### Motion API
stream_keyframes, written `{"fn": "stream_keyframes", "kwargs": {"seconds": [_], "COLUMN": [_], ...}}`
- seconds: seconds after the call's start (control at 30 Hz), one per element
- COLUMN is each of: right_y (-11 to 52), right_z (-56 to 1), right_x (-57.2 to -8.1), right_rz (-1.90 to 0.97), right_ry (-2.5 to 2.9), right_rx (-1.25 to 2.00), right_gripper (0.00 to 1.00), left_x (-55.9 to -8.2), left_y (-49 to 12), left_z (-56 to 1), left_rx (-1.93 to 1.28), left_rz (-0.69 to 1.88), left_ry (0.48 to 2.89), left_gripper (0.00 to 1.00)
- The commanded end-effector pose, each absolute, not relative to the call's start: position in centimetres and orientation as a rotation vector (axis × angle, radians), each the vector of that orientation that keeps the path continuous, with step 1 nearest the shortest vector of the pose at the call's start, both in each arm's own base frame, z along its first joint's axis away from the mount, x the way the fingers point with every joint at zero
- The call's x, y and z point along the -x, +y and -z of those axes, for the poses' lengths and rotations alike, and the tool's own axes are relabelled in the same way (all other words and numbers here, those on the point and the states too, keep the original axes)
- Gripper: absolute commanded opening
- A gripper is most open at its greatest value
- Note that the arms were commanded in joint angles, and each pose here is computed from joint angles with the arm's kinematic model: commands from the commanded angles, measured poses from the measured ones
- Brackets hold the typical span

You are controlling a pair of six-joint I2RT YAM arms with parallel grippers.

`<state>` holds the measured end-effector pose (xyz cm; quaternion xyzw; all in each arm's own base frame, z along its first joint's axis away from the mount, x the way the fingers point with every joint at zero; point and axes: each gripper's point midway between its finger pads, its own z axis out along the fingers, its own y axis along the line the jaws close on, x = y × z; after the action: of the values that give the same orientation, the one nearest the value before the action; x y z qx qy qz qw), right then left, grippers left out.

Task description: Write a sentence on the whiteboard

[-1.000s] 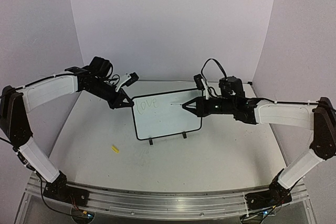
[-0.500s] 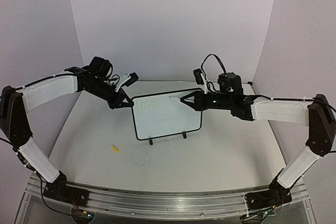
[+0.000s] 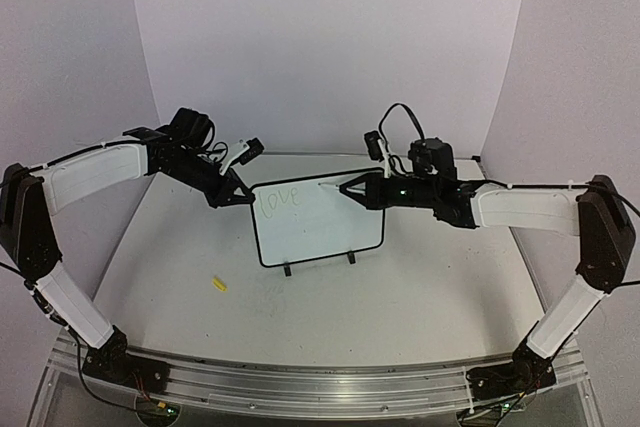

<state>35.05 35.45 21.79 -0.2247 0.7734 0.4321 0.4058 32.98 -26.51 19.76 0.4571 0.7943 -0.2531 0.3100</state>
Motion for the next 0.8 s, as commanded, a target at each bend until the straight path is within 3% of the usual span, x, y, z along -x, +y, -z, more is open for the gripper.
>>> {"fn": "stream_keyframes", "kwargs": {"seconds": [0.0, 0.33, 0.77], "right_y": [35.2, 34.6, 35.0], "right_z": [-22.2, -18.3, -21.5], "right_x": [-36.2, -34.9, -35.7], "right_rz": [-1.062, -1.069, -1.104], "right_ry": [1.923, 2.021, 1.925], "right_rx": [0.527, 0.521, 0.486], "right_gripper": [0.0, 0.0, 0.0], "left_x": [-34.9, -34.9, -34.9], "left_y": [-24.2, -24.2, -24.2], "left_z": [-19.1, -19.3, -19.4], "left_rx": [-1.184, -1.182, -1.182], "left_rz": [0.462, 0.46, 0.457], "left_ry": [2.12, 2.116, 2.112], "left_gripper": [0.0, 0.0, 0.0]}}
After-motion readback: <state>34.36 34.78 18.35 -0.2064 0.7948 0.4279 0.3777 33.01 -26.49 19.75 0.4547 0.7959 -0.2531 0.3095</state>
